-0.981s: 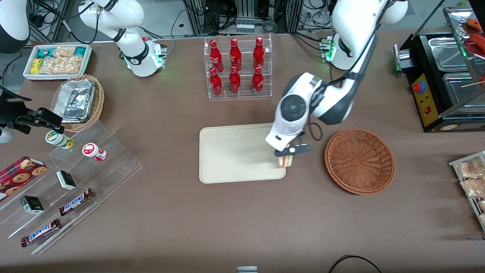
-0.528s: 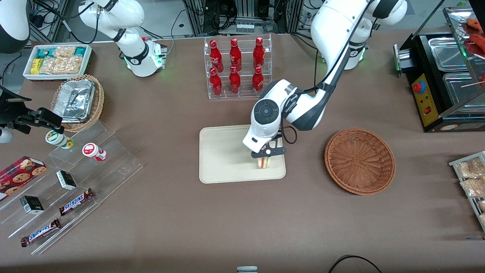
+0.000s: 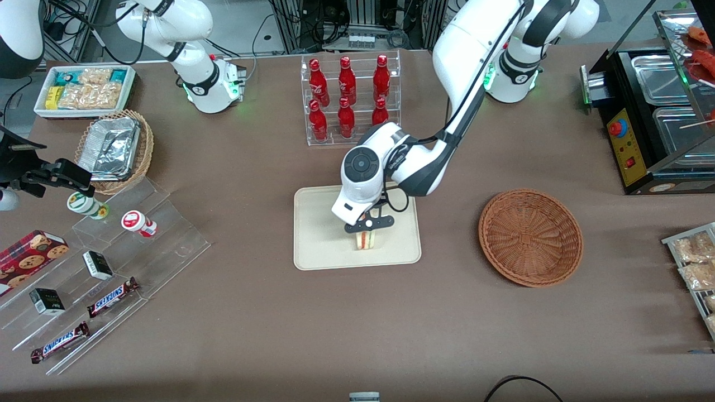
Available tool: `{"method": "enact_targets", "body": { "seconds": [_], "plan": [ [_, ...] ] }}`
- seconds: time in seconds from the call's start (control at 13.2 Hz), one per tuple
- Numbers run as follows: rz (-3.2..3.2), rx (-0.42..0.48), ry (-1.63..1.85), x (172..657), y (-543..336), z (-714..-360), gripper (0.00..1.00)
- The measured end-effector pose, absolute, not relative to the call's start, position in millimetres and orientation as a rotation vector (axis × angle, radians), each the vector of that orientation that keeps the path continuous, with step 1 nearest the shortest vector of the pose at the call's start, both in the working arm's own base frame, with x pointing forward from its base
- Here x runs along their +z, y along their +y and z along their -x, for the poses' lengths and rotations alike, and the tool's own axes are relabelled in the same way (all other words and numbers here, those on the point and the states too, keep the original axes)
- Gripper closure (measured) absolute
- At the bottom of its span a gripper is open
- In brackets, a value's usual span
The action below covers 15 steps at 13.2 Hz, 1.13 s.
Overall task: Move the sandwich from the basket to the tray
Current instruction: 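Lower the sandwich onto the cream tray's center with the left gripper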
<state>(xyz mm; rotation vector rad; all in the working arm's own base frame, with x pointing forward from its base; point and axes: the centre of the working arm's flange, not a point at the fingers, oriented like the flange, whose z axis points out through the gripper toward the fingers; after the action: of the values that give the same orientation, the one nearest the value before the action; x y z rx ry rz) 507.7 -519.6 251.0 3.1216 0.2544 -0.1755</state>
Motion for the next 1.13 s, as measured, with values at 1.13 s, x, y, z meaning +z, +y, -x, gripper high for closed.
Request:
{"method": "enact_targets", "body": {
  "seconds": [1.13],
  "plan": [
    [-3.102, -0.165, 0.367, 239.9, -534.0, -516.6, 0.46]
  ]
}}
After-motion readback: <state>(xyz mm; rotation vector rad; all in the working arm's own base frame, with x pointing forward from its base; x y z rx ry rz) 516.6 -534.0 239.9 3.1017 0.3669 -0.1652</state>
